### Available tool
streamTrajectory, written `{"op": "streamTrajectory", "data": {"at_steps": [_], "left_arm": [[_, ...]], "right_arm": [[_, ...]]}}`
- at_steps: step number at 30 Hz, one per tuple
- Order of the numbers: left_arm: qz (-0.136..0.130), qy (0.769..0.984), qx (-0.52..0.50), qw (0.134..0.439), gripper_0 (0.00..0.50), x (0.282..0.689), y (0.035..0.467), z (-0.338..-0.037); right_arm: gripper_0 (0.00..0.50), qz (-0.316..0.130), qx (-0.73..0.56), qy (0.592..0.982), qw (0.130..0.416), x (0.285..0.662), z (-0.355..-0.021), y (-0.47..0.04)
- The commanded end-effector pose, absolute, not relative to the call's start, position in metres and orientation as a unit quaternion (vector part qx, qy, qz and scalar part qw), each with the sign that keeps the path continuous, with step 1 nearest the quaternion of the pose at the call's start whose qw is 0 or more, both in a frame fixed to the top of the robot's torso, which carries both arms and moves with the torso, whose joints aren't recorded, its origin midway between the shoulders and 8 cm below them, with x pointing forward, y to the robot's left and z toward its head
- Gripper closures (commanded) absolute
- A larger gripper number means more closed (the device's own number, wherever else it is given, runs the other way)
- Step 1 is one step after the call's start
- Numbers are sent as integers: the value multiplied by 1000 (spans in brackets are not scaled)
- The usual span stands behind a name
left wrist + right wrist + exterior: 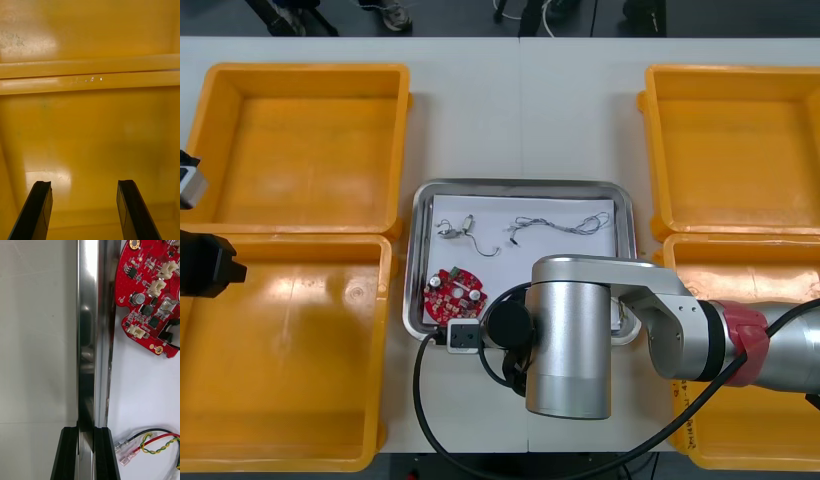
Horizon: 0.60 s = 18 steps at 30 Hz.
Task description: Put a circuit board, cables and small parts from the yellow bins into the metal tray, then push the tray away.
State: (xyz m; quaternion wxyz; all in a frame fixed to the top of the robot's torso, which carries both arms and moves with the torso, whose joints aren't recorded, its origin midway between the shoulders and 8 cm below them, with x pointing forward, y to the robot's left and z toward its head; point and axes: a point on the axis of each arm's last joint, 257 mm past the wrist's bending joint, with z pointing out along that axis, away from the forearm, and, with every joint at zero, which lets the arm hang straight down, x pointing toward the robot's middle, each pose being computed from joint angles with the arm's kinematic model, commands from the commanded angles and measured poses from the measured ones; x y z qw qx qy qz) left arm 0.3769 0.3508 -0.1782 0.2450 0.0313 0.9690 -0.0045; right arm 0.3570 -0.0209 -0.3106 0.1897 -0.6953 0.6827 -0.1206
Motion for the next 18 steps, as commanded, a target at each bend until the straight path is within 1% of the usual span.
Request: {"op": "streamTrajectory", "data": {"at_steps": [1, 10, 15, 18], "left_arm": [[31, 964, 87, 250, 0, 371, 363, -168], [31, 964, 87, 250, 0, 371, 363, -168], [31, 964, 87, 250, 0, 371, 363, -168], [31, 964, 87, 250, 0, 371, 363, -168]], "right_arm": [[500, -124, -701, 675, 195, 355, -313, -18], [500, -130, -693, 677, 210, 366, -303, -17], [500, -133, -684, 684, 217, 377, -297, -17], [500, -131, -677, 688, 226, 388, -295, -15]]}}
